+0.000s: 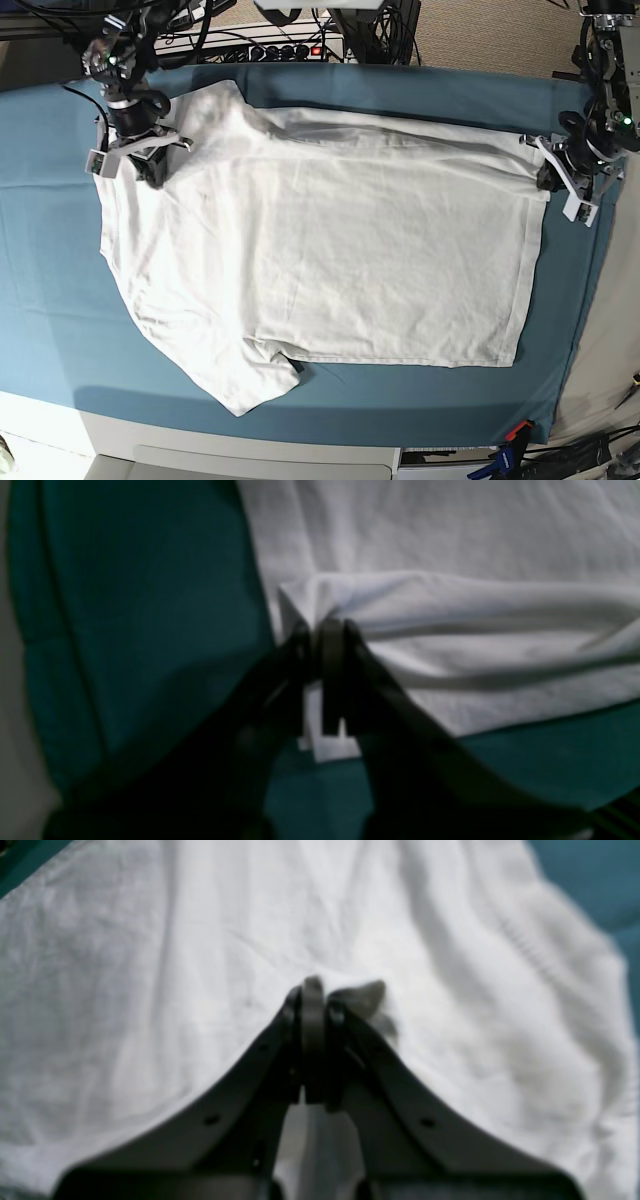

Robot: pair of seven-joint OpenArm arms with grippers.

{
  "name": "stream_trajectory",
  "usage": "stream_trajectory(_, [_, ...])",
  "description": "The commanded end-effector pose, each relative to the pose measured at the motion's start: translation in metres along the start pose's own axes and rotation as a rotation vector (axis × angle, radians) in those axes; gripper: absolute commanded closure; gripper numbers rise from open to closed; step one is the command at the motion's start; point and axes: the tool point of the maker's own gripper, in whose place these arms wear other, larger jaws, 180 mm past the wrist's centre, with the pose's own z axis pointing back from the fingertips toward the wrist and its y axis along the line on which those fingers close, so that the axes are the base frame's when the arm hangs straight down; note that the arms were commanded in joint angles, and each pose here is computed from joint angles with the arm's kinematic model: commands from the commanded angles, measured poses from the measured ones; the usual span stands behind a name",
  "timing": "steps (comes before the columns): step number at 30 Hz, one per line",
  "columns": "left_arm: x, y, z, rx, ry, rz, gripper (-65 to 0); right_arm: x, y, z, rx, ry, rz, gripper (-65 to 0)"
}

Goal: Fold the T-shirt properly
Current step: 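Lift both held corners and fold that side strip over the shirt body, then lower the folded strip onto the shirt and open both grippers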

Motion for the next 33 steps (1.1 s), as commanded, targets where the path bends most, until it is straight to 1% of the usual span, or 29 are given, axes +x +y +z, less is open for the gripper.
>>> stream_trajectory(1, [0.013, 0.01, 0.005, 0.037, -0.037, -0.019, 0.0, 0.01, -0.001, -0.005, 0.006, -0.041, -0.006, 0.0])
stream_trajectory(4, [0.012, 0.014, 0.005, 0.058, -0.028, -0.036, 0.0, 0.003, -0.002, -0.022, 0.023, -0.025, -0.043, 0.0])
stream_trajectory(6, [0.011, 0.016, 0.005, 0.073, -0.022, -0.047, 0.0, 0.008, 0.002, -0.03, 0.055, -0.032, -0.038, 0.0])
stream_trajectory(9, [0.01, 0.022, 0.006, 0.101, -0.018, -0.031, 0.0, 0.023, 0.004, -0.036, 0.069, -0.059, -0.018, 0.0])
stream_trajectory(13, [0.01, 0.022, 0.006, 0.103, -0.019, -0.029, 0.0, 0.034, 0.002, -0.038, 0.071, -0.077, -0.003, 0.0])
stream_trajectory(15, [0.01, 0.022, 0.006, 0.103, -0.019, -0.029, 0.0, 0.038, 0.002, -0.037, 0.08, -0.086, -0.011, 0.0])
stream_trajectory(17, [0.01, 0.022, 0.006, 0.103, -0.019, -0.029, 0.0, 0.042, 0.006, -0.036, 0.109, -0.102, -0.032, 0.0])
stream_trajectory(22, [0.01, 0.022, 0.006, 0.103, -0.019, -0.029, 0.0, 0.047, 0.023, -0.034, 0.204, -0.112, -0.03, 0.0])
stream_trajectory(29, [0.011, 0.023, 0.006, 0.107, -0.025, -0.031, 0.0, 0.064, 0.028, -0.039, 0.214, -0.152, -0.018, 0.0])
stream_trajectory(33, [0.009, 0.036, 0.008, 0.181, -0.015, -0.01, 0.0, 0.077, 0.03, -0.045, 0.202, -0.174, 0.012, 0.0])
